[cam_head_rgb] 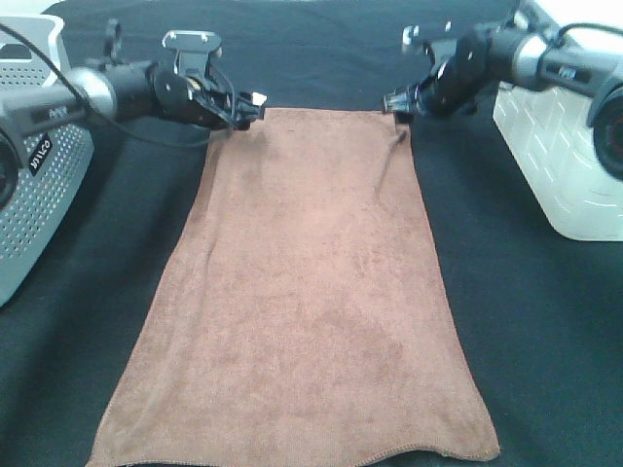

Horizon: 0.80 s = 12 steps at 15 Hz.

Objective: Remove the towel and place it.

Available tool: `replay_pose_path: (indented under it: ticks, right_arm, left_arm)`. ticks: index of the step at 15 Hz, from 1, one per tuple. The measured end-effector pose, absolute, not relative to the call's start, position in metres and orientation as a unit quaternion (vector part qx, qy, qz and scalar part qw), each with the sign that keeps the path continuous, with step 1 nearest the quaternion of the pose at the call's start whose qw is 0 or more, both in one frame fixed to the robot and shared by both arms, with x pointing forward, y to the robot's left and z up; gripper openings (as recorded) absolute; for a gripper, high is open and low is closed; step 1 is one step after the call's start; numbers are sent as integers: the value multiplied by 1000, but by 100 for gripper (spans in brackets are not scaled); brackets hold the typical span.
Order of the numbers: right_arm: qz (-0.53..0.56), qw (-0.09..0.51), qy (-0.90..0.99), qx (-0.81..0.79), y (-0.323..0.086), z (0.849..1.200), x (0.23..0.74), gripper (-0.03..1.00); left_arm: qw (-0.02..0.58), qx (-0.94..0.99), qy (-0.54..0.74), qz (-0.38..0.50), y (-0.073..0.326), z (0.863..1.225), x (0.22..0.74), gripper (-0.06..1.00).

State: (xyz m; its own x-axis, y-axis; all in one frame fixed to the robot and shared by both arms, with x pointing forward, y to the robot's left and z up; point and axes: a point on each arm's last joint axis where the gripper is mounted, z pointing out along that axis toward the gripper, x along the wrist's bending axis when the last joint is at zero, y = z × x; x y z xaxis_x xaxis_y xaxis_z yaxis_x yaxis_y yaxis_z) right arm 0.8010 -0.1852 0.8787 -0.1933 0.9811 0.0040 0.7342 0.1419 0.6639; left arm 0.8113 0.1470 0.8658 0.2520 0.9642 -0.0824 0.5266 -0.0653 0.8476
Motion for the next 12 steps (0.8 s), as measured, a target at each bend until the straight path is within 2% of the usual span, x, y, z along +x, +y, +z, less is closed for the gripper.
replay_pose_path:
  ticks: [3, 5, 8, 10, 12]
  right_arm:
    - [312, 242, 705, 589, -184, 936, 799, 73]
    - [316, 226, 704, 595, -184, 969, 790, 73]
    - [255, 170, 747, 590, -188, 1020, 757, 73]
    - [224, 144, 763, 590, -195, 1061, 730, 73]
    - [220, 131, 748, 613, -208, 1096, 710, 73]
  left_arm:
    - [400, 691, 543, 261, 147, 905, 807, 83]
    - [386, 707, 535, 255, 148, 936, 800, 85]
    - [322, 750, 530, 230, 158, 1002, 774, 86]
    - [292, 745, 558, 220, 181, 1038, 760, 86]
    - [275, 716, 603, 218, 221, 1069, 749, 86]
